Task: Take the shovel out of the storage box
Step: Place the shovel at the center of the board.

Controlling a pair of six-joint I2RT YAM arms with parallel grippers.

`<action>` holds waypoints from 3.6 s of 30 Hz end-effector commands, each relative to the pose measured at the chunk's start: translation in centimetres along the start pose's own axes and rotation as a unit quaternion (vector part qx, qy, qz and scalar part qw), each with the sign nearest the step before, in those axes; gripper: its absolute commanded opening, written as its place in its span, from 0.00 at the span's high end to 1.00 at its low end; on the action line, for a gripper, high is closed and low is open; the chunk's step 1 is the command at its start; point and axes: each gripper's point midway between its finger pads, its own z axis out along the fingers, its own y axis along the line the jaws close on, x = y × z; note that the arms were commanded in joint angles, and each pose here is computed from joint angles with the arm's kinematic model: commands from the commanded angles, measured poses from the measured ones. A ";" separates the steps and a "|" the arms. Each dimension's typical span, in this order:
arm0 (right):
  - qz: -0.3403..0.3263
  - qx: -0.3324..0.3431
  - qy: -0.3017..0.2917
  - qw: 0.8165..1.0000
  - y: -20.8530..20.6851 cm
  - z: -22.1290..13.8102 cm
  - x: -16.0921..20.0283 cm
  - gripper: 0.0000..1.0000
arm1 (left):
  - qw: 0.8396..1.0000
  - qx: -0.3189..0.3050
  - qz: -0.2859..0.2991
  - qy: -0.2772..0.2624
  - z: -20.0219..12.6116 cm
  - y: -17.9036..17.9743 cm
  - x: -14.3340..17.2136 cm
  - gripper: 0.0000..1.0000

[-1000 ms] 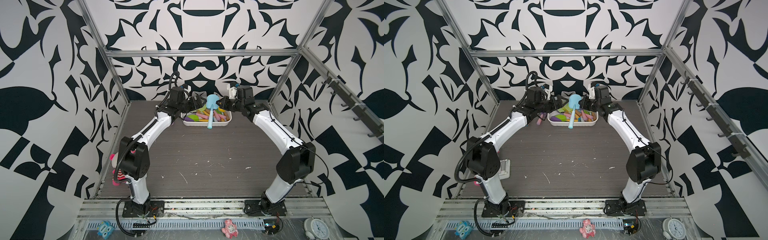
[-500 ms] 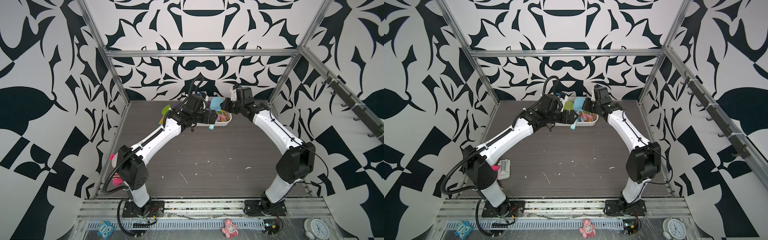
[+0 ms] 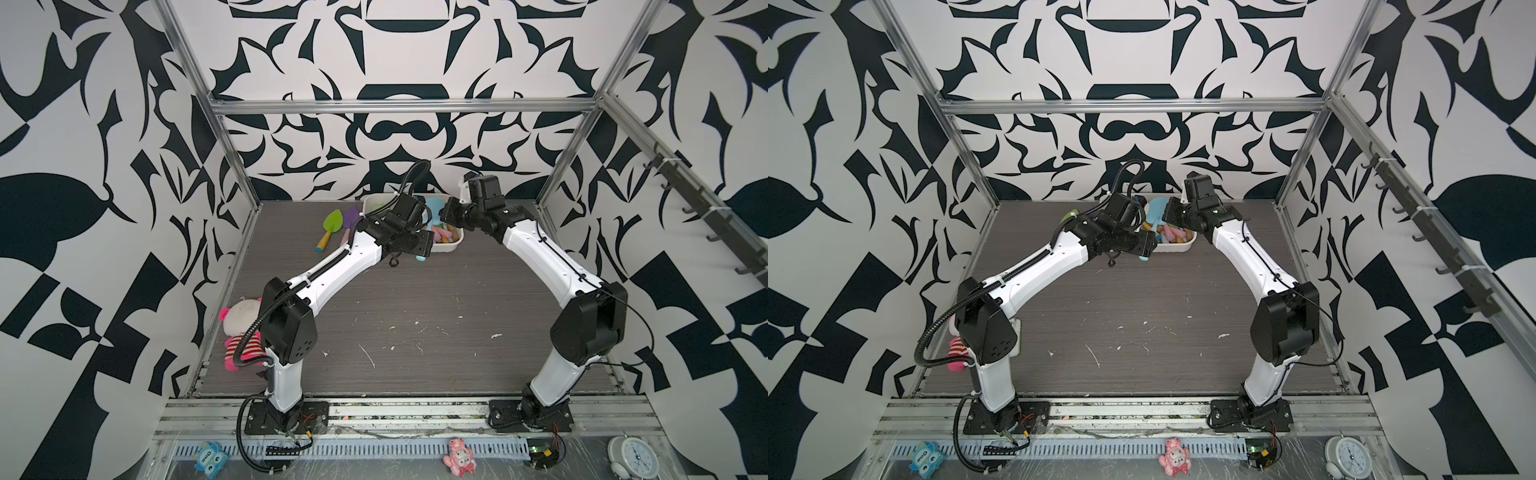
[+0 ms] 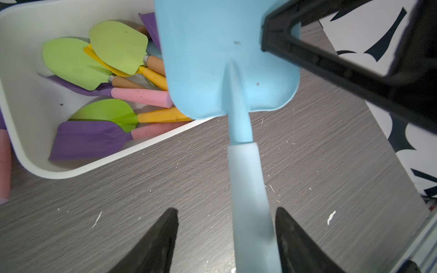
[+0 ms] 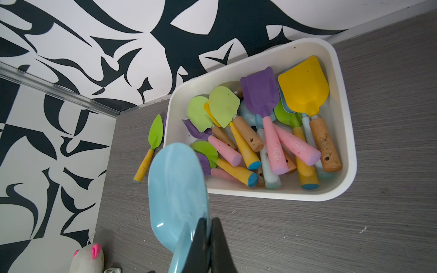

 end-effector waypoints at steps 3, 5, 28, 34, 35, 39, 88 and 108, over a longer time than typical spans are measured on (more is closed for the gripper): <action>-0.004 -0.016 -0.029 0.999 1.8 -1.4 -1.5 1.00 | 1.000 -0.017 0.017 0.010 0.0 -0.2 0.3 0.49; -0.004 -0.015 -0.027 1.000 1.7 -1.3 -1.4 1.00 | 1.000 -0.017 0.020 0.010 -0.1 -0.3 0.4 0.57; -0.034 -0.043 -0.032 0.998 3.3 -3.1 -1.7 0.43 | 0.998 -0.052 0.016 -0.002 -1.6 3.1 0.1 0.97; -0.077 -0.048 -0.051 0.995 3.8 -4.7 -2.1 0.24 | 0.996 -0.087 -0.001 -0.001 -2.9 8.5 0.1 0.97; -0.082 -0.049 -0.052 0.994 3.8 -4.9 -2.0 0.23 | 0.996 -0.092 -0.004 0.001 -3.1 9.5 0.3 0.97; -0.100 -0.052 -0.055 0.992 3.9 -5.4 -1.8 0.17 | 0.992 -0.122 -0.017 0.007 -3.9 14.1 0.8 0.96; -0.103 -0.010 0.064 0.993 2.2 -0.6 0.6 0.06 | 0.958 -0.242 -0.097 0.123 2.9 44.4 6.2 0.85; -0.102 -0.009 0.074 0.992 2.1 -0.2 1.1 0.06 | 0.957 -0.238 -0.099 0.133 4.1 44.8 7.0 0.52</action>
